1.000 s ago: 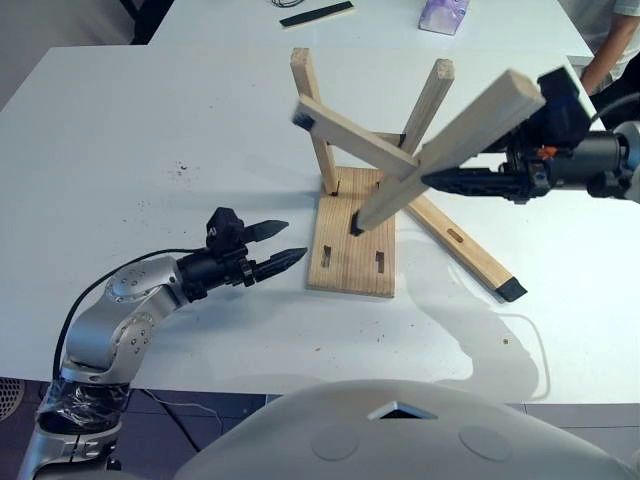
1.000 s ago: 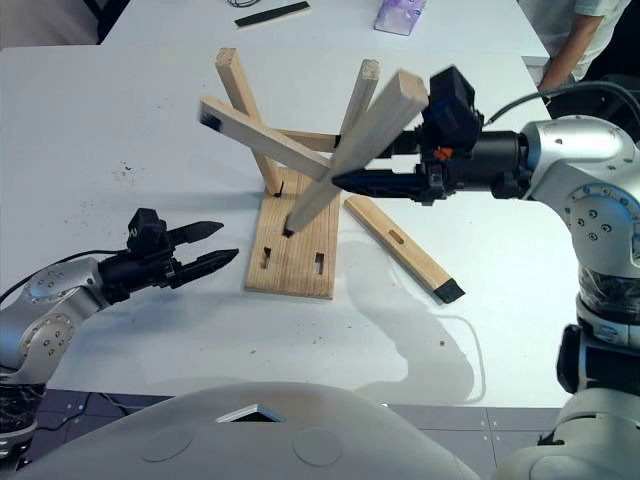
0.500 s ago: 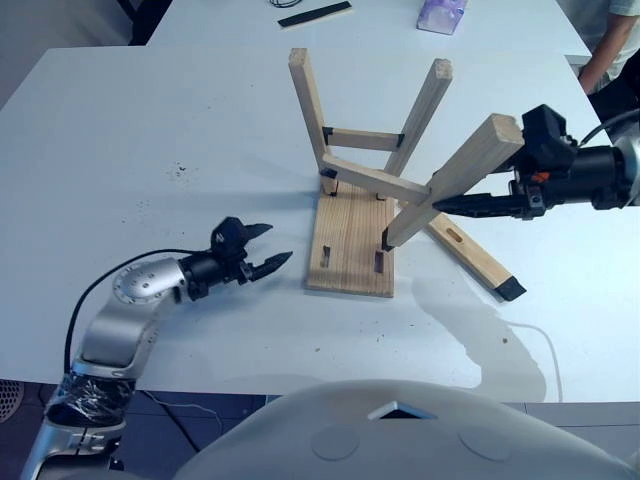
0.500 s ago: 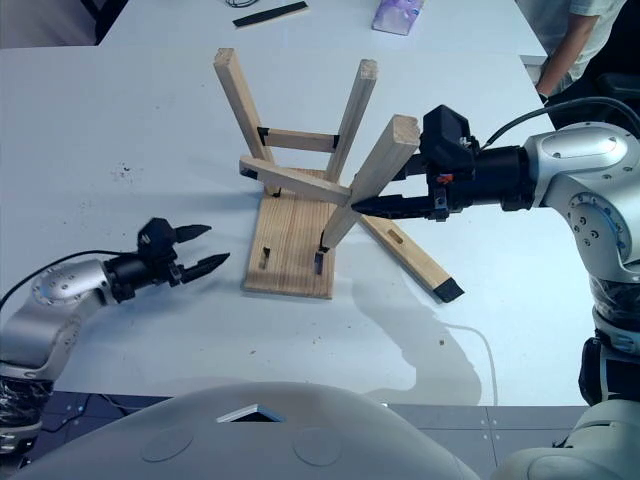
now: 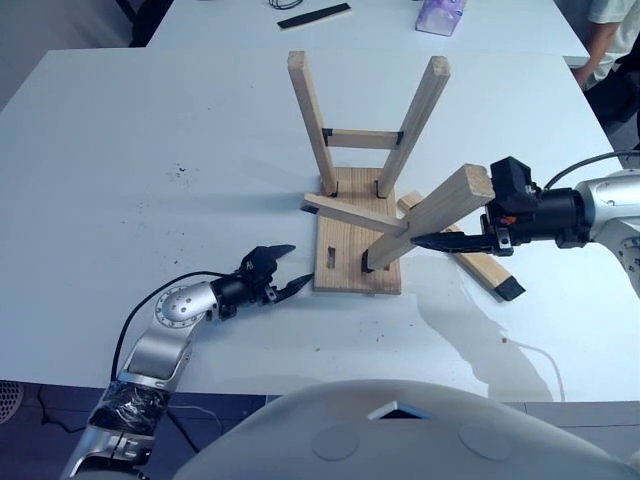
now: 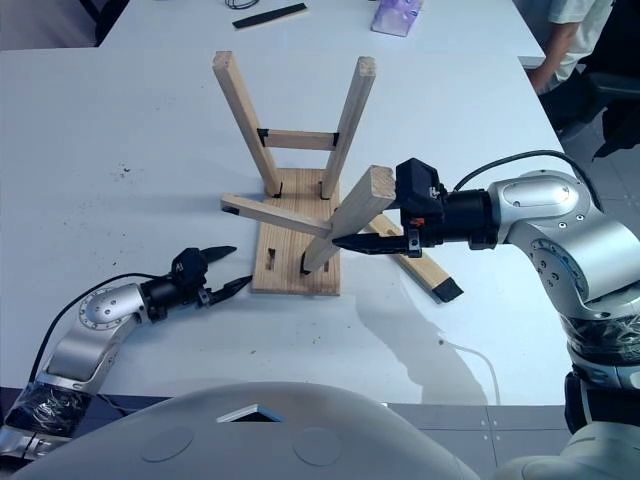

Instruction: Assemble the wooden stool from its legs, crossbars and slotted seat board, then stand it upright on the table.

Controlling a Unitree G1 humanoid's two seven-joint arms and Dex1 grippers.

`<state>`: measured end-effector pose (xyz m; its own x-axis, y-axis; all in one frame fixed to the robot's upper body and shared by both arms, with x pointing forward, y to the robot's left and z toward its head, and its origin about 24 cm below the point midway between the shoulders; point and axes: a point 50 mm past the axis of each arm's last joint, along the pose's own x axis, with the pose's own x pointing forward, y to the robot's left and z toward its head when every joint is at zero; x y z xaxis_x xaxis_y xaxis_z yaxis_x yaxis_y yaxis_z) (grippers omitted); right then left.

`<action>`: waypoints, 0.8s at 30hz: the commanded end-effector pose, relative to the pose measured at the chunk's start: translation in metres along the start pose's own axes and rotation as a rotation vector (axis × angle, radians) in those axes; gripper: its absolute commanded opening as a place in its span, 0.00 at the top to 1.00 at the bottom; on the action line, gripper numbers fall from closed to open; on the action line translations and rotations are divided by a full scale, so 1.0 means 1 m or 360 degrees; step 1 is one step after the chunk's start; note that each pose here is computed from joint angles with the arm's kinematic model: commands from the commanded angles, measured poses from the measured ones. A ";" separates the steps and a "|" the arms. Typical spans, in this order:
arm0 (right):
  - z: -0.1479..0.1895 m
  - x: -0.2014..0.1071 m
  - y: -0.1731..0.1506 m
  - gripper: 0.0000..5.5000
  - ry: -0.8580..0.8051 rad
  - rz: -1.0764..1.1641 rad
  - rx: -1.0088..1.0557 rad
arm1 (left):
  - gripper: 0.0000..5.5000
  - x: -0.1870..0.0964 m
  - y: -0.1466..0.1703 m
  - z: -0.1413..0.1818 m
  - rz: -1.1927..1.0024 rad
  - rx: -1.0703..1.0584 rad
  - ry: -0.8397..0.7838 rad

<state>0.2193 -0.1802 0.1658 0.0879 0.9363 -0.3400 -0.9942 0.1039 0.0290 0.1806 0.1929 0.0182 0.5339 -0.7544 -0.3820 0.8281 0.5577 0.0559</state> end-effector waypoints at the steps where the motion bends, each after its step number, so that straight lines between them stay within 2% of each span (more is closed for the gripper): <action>1: -0.010 -0.017 -0.009 0.63 0.0151 -0.0077 0.0043 | 0.37 -0.011 0.004 -0.015 0.0013 -0.0041 0.0129; 9: -0.012 -0.029 -0.016 0.63 0.0199 -0.0098 0.0026 | 0.37 -0.013 0.004 -0.017 0.0038 -0.0038 0.0126; 19: -0.028 -0.028 -0.013 0.63 0.0374 -0.0079 -0.0029 | 0.37 -0.012 0.002 -0.014 0.0046 -0.0032 0.0120; 24: -0.032 -0.010 -0.014 0.63 0.0452 0.0015 -0.0112 | 0.37 -0.007 0.000 -0.010 0.0037 -0.0026 0.0106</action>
<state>0.2303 -0.2016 0.1587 0.0779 0.8715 -0.4842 -0.9960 0.0469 -0.0758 0.1791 0.2023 0.0185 0.5604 -0.7336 -0.3844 0.8089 0.5844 0.0639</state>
